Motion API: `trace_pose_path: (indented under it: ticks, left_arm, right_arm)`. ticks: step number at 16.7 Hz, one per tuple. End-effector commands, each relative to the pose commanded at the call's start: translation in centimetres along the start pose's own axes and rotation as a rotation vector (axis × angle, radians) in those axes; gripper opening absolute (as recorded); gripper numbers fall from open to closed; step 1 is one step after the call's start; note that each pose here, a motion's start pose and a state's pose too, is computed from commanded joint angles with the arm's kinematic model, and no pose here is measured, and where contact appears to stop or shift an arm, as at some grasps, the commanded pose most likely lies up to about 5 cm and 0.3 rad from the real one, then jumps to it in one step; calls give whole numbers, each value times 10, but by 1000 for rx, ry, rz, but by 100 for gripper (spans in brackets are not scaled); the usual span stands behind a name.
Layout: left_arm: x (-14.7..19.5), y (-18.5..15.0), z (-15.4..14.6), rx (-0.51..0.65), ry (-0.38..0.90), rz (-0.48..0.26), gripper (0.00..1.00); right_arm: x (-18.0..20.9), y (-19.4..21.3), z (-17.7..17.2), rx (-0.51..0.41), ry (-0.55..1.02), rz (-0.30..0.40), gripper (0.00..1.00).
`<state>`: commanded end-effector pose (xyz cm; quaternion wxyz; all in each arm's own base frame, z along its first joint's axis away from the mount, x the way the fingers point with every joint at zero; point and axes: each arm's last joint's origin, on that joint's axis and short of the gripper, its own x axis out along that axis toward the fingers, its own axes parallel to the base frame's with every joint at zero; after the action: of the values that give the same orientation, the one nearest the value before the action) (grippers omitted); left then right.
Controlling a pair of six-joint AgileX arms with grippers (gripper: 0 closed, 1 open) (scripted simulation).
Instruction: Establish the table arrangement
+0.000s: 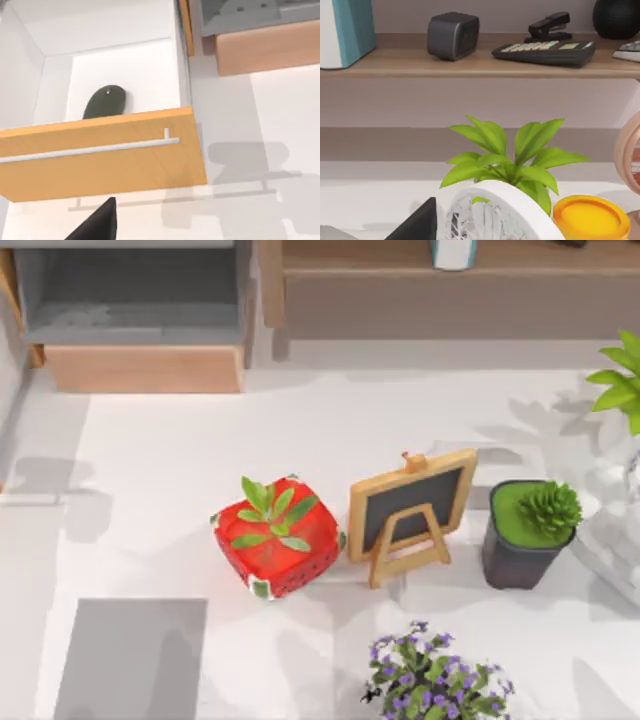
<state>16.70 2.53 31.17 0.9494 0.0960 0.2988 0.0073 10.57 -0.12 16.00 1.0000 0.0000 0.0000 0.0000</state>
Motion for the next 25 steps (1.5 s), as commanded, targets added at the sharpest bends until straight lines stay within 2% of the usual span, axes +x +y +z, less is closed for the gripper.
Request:
trace_pose_path:
  ticks: [4, 6, 8, 10, 13, 17, 20, 25]
  left_arm:
    - [51, 47, 76, 43, 268, -39, 100]
    - [93, 74, 100, 56, 398, -72, 100]
    - [142, 100, 109, 65, 518, -113, 100]
    - [194, 121, 105, 75, 621, -161, 100]
    - [265, 139, 84, 95, 733, -231, 100]
    - [331, 142, 48, 141, 810, -302, 100]
    - [354, 138, 37, 176, 816, -322, 100]
    - [357, 137, 36, 182, 815, -324, 100]
  right_arm:
    - [0, 0, 0, 0, 0, 0, 100]
    - [0, 0, 0, 0, 0, 0, 100]
    - [0, 0, 0, 0, 0, 0, 100]
    - [0, 0, 0, 0, 0, 0, 100]
    - [0, 0, 0, 0, 0, 0, 100]
    - [0, 0, 0, 0, 0, 0, 100]
    - [0, 0, 0, 0, 0, 0, 100]
    - [0, 0, 0, 0, 0, 0, 100]
